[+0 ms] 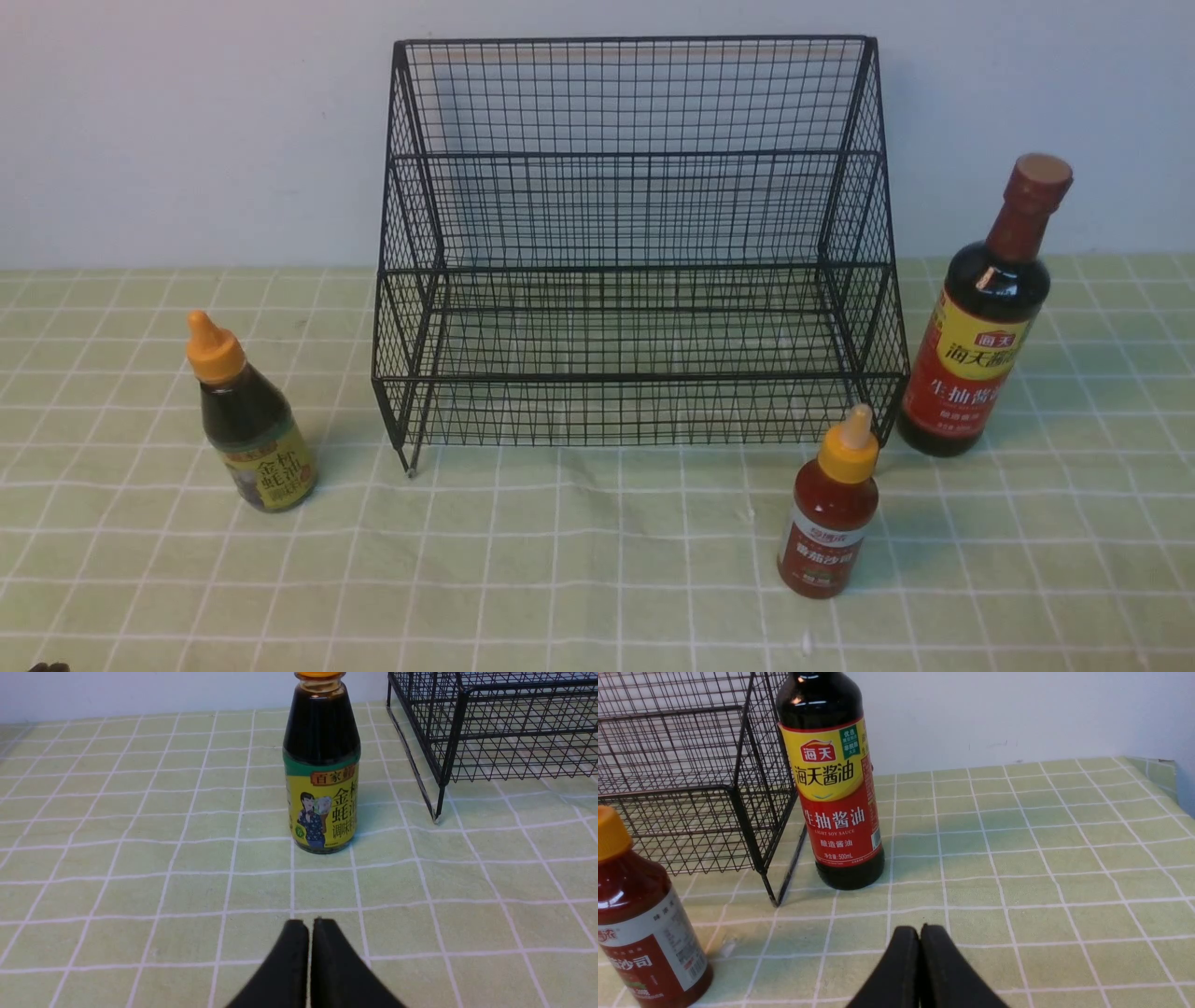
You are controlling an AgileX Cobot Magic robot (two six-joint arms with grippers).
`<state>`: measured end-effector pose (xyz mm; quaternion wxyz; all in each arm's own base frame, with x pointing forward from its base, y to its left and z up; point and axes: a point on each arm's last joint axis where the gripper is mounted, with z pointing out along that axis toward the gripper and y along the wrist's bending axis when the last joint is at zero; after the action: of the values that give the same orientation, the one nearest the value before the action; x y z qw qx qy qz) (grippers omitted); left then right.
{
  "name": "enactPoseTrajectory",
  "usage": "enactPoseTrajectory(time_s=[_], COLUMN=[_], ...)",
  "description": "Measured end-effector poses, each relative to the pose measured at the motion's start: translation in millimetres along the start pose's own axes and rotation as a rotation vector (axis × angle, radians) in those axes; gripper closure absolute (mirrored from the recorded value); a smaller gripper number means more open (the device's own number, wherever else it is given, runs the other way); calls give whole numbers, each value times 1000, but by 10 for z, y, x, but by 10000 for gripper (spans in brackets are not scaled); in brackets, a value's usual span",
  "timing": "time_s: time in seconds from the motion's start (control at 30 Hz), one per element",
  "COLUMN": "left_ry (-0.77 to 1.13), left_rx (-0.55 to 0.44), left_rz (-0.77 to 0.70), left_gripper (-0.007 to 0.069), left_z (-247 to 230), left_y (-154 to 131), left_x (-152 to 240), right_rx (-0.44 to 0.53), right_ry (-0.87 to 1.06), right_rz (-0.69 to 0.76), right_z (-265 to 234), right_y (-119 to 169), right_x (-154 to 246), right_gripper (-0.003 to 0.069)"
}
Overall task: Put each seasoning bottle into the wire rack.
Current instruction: Use the right arm to grab the condiment bottle closest to it
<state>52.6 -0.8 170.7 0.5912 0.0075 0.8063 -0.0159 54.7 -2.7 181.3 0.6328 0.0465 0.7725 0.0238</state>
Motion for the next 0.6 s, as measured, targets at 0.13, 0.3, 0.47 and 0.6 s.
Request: enactPoseTrajectory(time_s=[0.13, 0.3, 0.47, 0.6], left_ry=[0, 0, 0, 0], left_rx=[0, 0, 0, 0], left_rz=[0, 0, 0, 0], left_gripper=[631, 631, 631, 631], left_z=[0, 0, 0, 0], left_y=[0, 0, 0, 0], left_x=[0, 0, 0, 0], right_rx=[0, -47, -140, -157], right_ry=[0, -73, -286, -353], right_rz=[0, 150, 487, 553], right_z=[0, 1, -40, -61], right_y=[0, 36, 58, 46], right_x=[0, -58, -264, -323], right_gripper=[673, 673, 673, 673])
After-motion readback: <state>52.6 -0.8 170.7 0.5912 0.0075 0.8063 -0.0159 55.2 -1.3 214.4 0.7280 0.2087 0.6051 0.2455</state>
